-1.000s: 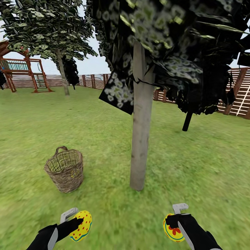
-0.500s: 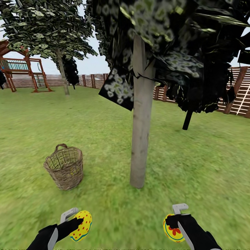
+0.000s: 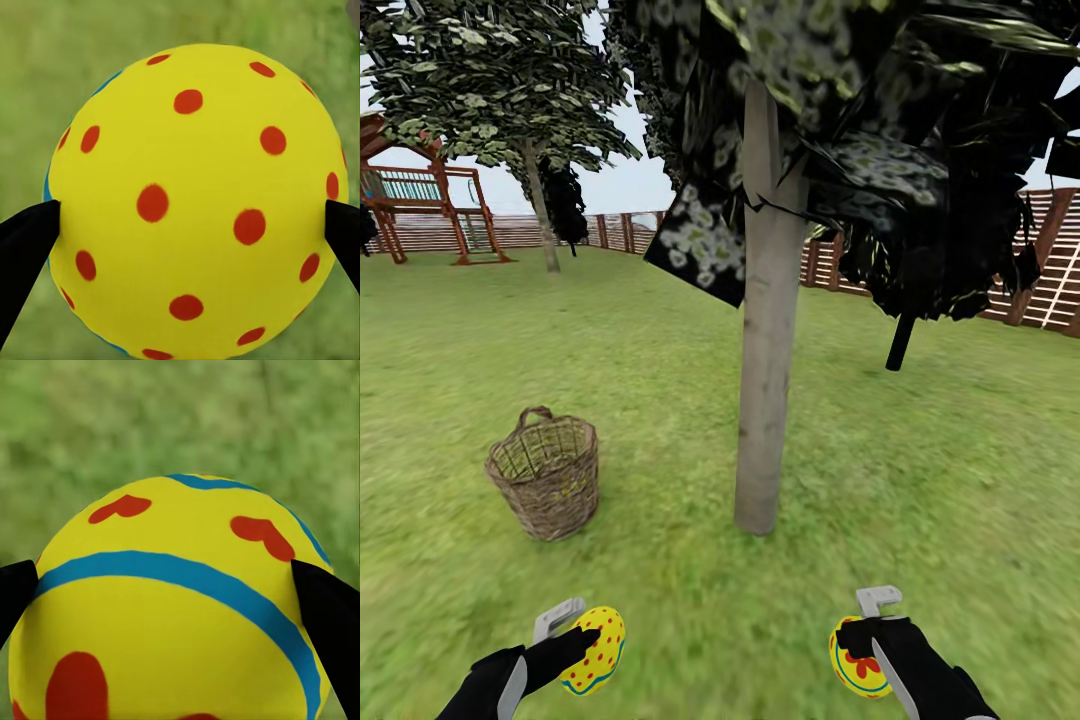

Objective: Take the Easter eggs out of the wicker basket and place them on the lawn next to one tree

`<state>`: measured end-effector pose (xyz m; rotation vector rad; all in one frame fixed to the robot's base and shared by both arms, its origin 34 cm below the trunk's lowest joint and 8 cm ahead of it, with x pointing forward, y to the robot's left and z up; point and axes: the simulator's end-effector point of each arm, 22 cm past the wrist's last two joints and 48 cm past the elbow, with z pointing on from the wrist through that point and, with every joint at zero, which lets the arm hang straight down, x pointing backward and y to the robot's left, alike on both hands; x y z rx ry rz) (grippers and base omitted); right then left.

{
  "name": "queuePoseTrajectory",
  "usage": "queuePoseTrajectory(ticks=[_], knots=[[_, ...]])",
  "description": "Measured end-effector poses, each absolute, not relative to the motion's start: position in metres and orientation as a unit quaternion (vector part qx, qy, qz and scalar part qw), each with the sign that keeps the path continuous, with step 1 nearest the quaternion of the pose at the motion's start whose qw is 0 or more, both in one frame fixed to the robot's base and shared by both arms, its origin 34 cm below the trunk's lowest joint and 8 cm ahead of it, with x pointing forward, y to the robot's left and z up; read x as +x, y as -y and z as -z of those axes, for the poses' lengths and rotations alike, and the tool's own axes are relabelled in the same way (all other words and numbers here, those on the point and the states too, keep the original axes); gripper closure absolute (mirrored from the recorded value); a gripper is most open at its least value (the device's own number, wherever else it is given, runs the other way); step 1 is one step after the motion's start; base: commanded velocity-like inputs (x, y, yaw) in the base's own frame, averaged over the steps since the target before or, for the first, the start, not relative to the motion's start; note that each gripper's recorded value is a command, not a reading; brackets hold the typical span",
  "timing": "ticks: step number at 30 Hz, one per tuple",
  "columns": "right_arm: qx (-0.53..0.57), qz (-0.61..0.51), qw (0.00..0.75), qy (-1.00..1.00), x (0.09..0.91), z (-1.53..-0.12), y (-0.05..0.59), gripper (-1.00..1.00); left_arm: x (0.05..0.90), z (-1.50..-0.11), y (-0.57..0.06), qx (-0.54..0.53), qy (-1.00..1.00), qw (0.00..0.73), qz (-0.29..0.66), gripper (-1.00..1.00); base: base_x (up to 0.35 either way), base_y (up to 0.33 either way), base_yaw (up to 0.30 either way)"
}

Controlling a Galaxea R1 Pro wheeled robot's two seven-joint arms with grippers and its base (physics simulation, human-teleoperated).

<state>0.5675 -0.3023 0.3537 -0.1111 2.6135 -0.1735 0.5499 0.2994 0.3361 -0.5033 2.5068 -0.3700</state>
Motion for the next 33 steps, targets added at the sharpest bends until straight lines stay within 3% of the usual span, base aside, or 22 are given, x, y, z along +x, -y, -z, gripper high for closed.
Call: queuePoseTrajectory(ticks=[33], knots=[[-0.043, 0.058, 0.234, -0.970, 0.542, -0.278, 0.293, 1.00, 0.527, -0.265, -0.297, -0.190, -0.938, 0.256, 0.135, 1.00, 0.000, 0.000, 0.000]])
